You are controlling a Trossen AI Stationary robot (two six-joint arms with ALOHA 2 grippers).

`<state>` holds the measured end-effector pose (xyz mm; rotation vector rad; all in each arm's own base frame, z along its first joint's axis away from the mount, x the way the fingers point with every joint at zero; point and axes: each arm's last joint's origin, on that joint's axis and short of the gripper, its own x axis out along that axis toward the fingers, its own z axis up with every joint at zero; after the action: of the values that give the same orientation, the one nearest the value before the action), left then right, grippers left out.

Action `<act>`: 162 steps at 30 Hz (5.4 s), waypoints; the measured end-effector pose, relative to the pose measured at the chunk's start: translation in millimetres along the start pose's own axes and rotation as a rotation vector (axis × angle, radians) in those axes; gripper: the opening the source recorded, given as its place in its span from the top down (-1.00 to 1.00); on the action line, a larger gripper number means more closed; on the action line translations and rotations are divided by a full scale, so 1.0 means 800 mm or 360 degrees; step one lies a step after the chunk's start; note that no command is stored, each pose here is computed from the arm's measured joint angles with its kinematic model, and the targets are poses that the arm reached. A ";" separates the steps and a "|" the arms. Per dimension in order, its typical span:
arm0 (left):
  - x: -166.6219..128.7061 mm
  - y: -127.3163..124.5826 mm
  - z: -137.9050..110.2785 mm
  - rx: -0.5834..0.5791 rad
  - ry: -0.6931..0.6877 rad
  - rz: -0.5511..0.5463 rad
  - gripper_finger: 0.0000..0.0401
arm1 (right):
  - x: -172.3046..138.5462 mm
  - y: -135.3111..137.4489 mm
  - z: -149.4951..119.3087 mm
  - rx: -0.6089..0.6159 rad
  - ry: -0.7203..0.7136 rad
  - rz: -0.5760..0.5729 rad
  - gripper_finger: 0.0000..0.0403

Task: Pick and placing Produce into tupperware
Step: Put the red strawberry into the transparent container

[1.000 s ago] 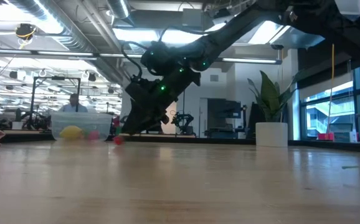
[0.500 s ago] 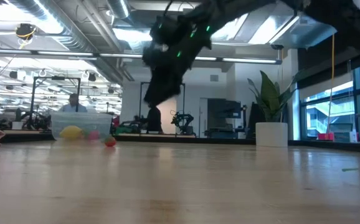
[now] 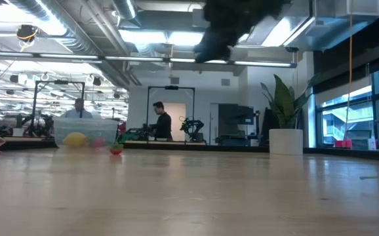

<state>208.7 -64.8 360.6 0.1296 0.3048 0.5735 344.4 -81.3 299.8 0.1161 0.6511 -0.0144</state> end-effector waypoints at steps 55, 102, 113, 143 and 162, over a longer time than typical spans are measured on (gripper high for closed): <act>0.201 0.017 -0.166 0.0963 0.1622 -0.0616 -0.12 | -0.076 0.021 -0.117 0.0409 -0.0463 0.0028 -0.12; 0.214 0.039 -0.247 0.0514 0.1579 -0.0404 -0.12 | -0.076 0.021 -0.114 0.0382 -0.0497 0.0028 -0.12; 0.218 0.045 -0.248 0.0438 0.1584 -0.0431 -0.04 | -0.076 0.021 -0.114 0.0376 -0.0497 0.0027 -0.12; 0.220 0.044 -0.248 0.0358 0.1575 -0.0469 0.53 | -0.076 0.021 -0.114 0.0365 -0.0496 0.0025 -0.12; 0.184 0.109 -0.103 0.0335 0.1174 0.0008 0.64 | -0.076 0.021 -0.114 0.0359 -0.0496 0.0023 -0.12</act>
<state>254.7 91.5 263.7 0.1177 1.0828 0.5776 241.4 -55.5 266.3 0.3293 0.3354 -0.0902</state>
